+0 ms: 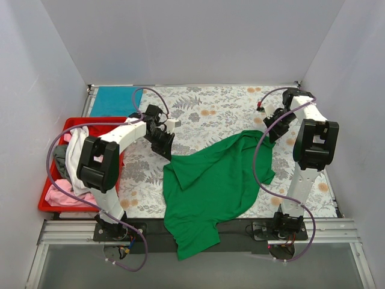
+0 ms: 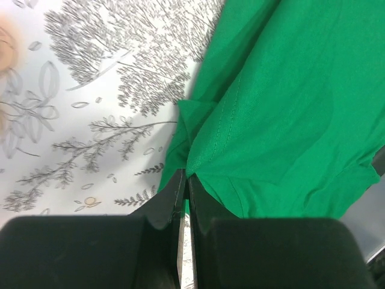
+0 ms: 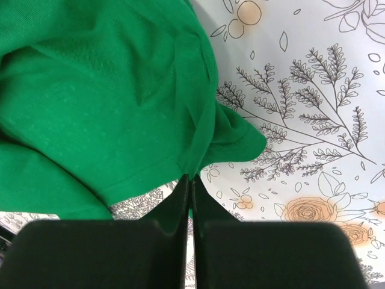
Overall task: Fold and stack the t-shirts
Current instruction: Flatten the tshirt out
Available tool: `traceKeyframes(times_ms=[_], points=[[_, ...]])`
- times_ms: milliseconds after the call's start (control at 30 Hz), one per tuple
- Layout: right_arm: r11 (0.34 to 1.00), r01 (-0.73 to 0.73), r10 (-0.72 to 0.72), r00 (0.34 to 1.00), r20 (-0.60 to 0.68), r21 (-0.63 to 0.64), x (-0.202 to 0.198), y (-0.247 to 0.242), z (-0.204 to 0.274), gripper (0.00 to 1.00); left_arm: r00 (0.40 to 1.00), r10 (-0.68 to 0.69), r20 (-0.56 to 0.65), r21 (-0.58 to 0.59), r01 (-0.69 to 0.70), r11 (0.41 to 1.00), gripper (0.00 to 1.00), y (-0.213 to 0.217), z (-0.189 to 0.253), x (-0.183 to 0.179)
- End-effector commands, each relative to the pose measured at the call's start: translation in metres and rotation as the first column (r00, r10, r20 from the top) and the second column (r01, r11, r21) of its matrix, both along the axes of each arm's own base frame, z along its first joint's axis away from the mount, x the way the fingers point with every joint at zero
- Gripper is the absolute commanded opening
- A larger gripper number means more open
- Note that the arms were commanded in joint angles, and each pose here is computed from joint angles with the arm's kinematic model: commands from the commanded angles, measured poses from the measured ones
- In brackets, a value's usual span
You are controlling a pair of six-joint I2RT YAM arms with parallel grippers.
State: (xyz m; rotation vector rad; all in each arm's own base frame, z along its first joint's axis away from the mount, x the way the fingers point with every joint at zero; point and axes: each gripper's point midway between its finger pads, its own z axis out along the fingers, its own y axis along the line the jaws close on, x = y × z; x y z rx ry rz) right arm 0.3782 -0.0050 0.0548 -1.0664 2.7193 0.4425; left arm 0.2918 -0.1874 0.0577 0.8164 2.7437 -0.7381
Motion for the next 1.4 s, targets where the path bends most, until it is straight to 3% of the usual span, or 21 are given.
traceKeyframes(times_ms=[0,200,233,367,500,533,600,633,700,733,767,800,833,900,933,967,1067,1300,1367], points=[[0.999,-0.037,0.038,0.997,0.064,-0.018,0.000,-0.001,0.026,0.01,0.993,0.051,0.106,-0.060,-0.045,0.997,0.00,0.001,0.031,0.035],[0.999,0.001,0.012,0.933,0.360,-0.036,0.053,-0.007,0.122,0.01,0.909,0.179,0.376,-0.120,-0.143,0.982,0.00,0.033,0.121,0.133],[0.999,0.013,0.006,0.895,0.446,-0.039,0.066,-0.008,0.154,0.01,0.868,0.213,0.448,-0.139,-0.167,0.976,0.00,0.043,0.150,0.157],[0.997,0.056,-0.010,0.774,0.634,-0.053,0.090,-0.013,0.235,0.01,0.759,0.275,0.591,-0.185,-0.204,0.961,0.00,0.063,0.211,0.191],[0.994,0.097,-0.019,0.611,0.792,-0.052,0.088,-0.015,0.316,0.01,0.554,0.357,0.752,-0.282,-0.219,0.934,0.00,0.086,0.312,0.203],[0.993,0.109,-0.016,0.514,0.857,-0.047,0.079,-0.015,0.354,0.01,0.462,0.381,0.801,-0.314,-0.218,0.924,0.00,0.095,0.351,0.196],[0.988,0.149,-0.036,0.435,0.900,-0.032,0.069,-0.018,0.378,0.01,0.370,0.405,0.836,-0.351,-0.208,0.913,0.00,0.101,0.388,0.183],[0.986,0.165,-0.030,0.302,0.953,-0.021,0.052,-0.017,0.422,0.01,0.252,0.414,0.875,-0.381,-0.170,0.909,0.00,0.104,0.433,0.161],[0.980,0.198,-0.036,0.224,0.974,-0.009,0.037,-0.021,0.439,0.01,0.144,0.434,0.889,-0.412,-0.157,0.897,0.00,0.111,0.467,0.137],[0.978,0.211,-0.031,0.088,0.996,0.011,0.012,-0.020,0.479,0.01,0.093,0.440,0.893,-0.425,-0.143,0.894,0.00,0.113,0.480,0.128],[0.972,0.232,-0.030,0.038,0.999,0.021,0.001,-0.023,0.491,0.01,0.013,0.450,0.893,-0.445,-0.120,0.887,0.00,0.117,0.507,0.098],[0.971,0.238,-0.027,-0.008,1.000,0.029,-0.011,-0.023,0.502,0.01,-0.022,0.452,0.892,-0.452,-0.108,0.886,0.00,0.118,0.516,0.085],[0.968,0.246,-0.024,-0.096,0.995,0.047,-0.034,-0.023,0.524,0.01,-0.102,0.457,0.884,-0.465,-0.075,0.882,0.00,0.121,0.536,0.055],[0.963,0.261,-0.025,-0.174,0.984,0.070,-0.056,-0.024,0.540,0.01,-0.181,0.453,0.873,-0.467,-0.041,0.884,0.00,0.124,0.553,0.028],[0.959,0.270,-0.021,-0.243,0.970,0.088,-0.079,-0.025,0.555,0.01,-0.223,0.453,0.863,-0.469,-0.021,0.883,0.00,0.125,0.559,0.016],[0.957,0.274,-0.018,-0.277,0.961,0.097,-0.089,-0.025,0.562,0.01,-0.274,0.455,0.847,-0.471,0.008,0.882,0.00,0.126,0.573,-0.011],[0.954,0.278,0.002,-0.389,0.921,0.115,-0.135,-0.024,0.589,0.01,-0.330,0.456,0.827,-0.473,0.030,0.880,0.00,0.129,0.588,-0.048],[0.955,0.274,0.033,-0.483,0.875,0.115,-0.165,-0.021,0.620,0.01,-0.472,0.417,0.776,-0.472,0.004,0.882,0.00,0.147,0.623,-0.089],[0.956,0.271,0.036,-0.494,0.869,0.114,-0.164,-0.020,0.627,0.01,-0.483,0.407,0.776,-0.479,-0.031,0.877,0.00,0.153,0.627,-0.077]])
